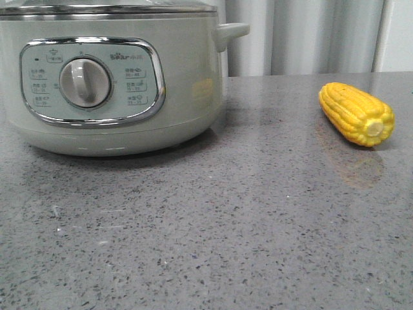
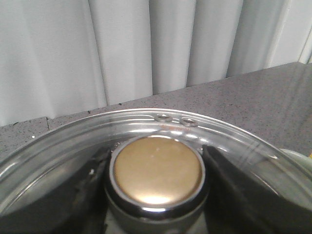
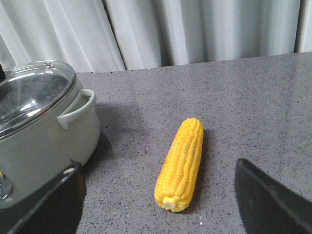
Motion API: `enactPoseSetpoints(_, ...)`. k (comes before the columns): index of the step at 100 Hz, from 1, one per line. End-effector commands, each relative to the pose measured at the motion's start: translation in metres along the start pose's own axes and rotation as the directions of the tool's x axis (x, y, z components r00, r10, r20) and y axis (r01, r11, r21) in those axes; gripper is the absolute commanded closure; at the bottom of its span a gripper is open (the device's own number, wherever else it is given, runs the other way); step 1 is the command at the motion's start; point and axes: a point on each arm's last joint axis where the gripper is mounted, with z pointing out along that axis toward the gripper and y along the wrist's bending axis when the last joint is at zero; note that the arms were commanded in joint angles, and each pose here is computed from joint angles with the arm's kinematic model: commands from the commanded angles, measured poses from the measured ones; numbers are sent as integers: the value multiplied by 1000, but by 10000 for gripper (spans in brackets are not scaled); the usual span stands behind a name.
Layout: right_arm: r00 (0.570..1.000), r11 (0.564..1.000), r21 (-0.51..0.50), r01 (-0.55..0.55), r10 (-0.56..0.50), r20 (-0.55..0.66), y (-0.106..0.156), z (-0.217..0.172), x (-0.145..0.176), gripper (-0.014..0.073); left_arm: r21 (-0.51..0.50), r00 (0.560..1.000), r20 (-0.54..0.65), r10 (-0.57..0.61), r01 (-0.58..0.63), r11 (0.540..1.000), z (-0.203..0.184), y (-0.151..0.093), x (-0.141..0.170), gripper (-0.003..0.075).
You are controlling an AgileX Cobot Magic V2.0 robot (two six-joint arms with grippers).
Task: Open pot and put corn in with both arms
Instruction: 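Lift the glass lid off the pot with the left gripper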
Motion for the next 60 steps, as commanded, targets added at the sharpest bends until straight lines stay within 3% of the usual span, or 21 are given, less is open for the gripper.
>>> enactPoseSetpoints(1, 996, 1000, 9, 15, -16, 93, 1, -2, -17, 50, -6, 977, 213, -9, 11, 1000, -21, -3, -48, 627)
enactPoseSetpoints(17, 996, 1000, 9, 15, -16, 93, 1, -2, -17, 50, -10, 944, 329, -18, 23, 1000, -47, 1, -84, 627)
enactPoseSetpoints(30, 996, 1000, 9, 15, -16, 93, 1, -2, -17, 50, -69, 913, 408, -9, 41, 997, -78, 21, -107, 627)
enactPoseSetpoints(46, 996, 1000, 9, 15, -16, 91, 1, -2, -17, 50, -197, 922, 387, 28, 52, 979, -118, 59, -116, 627)
enactPoseSetpoints(60, 996, 1000, 9, 15, -16, 91, 1, -2, -17, 50, -332, 944, 327, 37, 78, 940, -144, 92, -105, 627)
